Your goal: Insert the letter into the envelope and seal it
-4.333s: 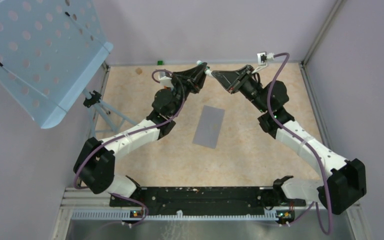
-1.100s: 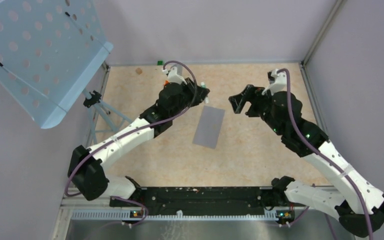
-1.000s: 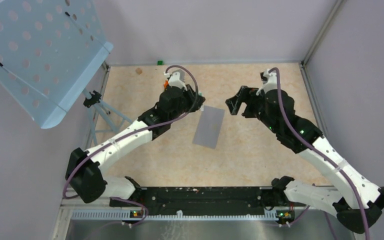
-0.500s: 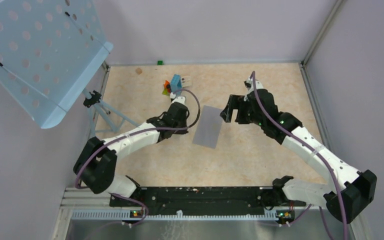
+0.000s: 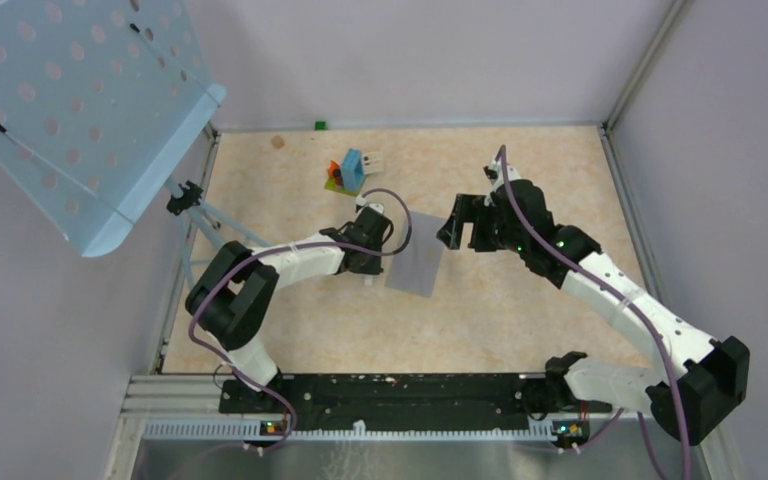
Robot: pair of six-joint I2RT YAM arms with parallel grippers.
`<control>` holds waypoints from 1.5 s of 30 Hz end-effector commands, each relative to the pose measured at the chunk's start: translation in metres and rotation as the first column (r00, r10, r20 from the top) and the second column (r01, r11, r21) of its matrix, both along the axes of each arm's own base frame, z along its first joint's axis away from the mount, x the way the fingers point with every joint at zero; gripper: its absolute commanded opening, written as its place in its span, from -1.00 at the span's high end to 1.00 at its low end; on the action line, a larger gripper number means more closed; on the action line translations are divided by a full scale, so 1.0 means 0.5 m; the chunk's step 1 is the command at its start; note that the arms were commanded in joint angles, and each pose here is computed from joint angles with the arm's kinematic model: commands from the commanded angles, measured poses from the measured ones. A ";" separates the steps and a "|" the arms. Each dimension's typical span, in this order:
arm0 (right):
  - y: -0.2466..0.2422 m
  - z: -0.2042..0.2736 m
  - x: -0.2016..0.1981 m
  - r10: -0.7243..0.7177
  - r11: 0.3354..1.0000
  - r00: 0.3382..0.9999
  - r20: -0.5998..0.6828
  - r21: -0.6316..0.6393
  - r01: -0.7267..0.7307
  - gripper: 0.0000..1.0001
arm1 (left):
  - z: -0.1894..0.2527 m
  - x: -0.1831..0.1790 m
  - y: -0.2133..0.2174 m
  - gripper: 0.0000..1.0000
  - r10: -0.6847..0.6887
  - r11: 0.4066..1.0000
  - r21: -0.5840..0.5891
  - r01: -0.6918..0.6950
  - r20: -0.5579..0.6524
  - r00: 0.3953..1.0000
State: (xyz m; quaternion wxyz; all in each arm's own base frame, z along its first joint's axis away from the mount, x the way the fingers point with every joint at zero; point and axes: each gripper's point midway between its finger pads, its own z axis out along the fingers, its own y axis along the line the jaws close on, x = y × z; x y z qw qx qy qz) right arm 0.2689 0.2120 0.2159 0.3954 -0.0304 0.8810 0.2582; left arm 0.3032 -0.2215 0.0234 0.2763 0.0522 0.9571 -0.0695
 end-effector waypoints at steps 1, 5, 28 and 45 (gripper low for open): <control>0.007 0.009 0.009 0.003 1.000 1.000 0.017 0.029 -0.004 -0.70 | -0.020 -0.002 0.010 0.36 0.003 1.000 0.030 -0.002 -0.028 1.000; 0.008 0.007 0.008 0.002 1.000 1.000 0.015 0.031 -0.003 -0.70 | -0.029 -0.005 0.017 0.27 0.007 0.999 0.048 -0.005 -0.037 0.999; 0.005 0.030 0.010 -0.011 0.999 0.999 0.033 0.042 0.009 -0.70 | 0.073 0.053 0.008 -0.41 0.027 0.999 0.025 -0.029 0.083 0.996; -0.064 0.265 0.028 -0.119 0.992 0.938 0.324 0.071 0.102 -0.72 | 0.619 0.076 -0.011 -0.98 -0.024 0.960 -0.206 0.188 0.610 0.792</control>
